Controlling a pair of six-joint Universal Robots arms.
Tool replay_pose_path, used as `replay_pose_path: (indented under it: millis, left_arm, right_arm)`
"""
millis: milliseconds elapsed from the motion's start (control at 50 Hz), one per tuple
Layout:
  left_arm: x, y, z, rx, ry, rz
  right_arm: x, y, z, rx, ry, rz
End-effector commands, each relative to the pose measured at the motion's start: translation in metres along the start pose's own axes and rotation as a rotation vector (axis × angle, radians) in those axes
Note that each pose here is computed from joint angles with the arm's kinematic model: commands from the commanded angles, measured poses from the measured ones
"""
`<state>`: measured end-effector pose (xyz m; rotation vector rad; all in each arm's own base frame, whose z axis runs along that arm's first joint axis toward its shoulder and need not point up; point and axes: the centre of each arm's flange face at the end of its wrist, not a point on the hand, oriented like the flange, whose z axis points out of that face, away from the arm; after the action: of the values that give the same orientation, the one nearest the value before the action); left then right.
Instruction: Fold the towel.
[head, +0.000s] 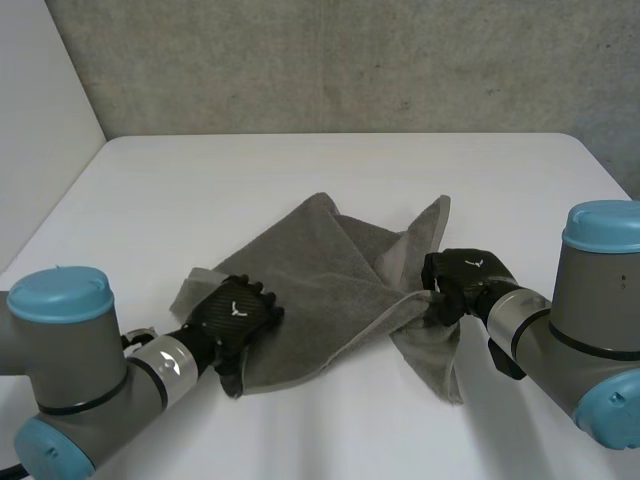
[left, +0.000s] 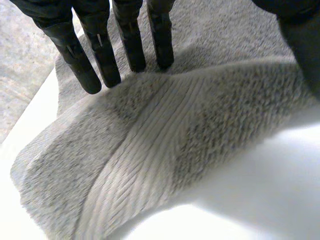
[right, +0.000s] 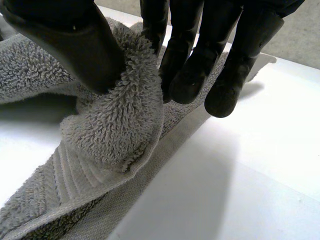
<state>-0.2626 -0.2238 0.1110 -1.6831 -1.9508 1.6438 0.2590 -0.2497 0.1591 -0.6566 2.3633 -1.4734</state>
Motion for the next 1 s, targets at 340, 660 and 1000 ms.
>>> replay_pose_path:
  millis: [340, 660, 1000]
  left_arm:
    - [-0.018, 0.005, -0.011, -0.121, 0.058, -0.045]
    - [-0.033, -0.003, -0.018, -0.101, -0.005, -0.025]
    - [-0.051, 0.000, -0.020, -0.071, -0.104, -0.026]
  right_arm:
    - [0.000, 0.003, 0.001, -0.008, -0.002, -0.007]
    - [0.000, 0.003, 0.002, -0.010, -0.002, -0.009]
    - [-0.001, -0.009, -0.004, 0.001, -0.008, -0.041]
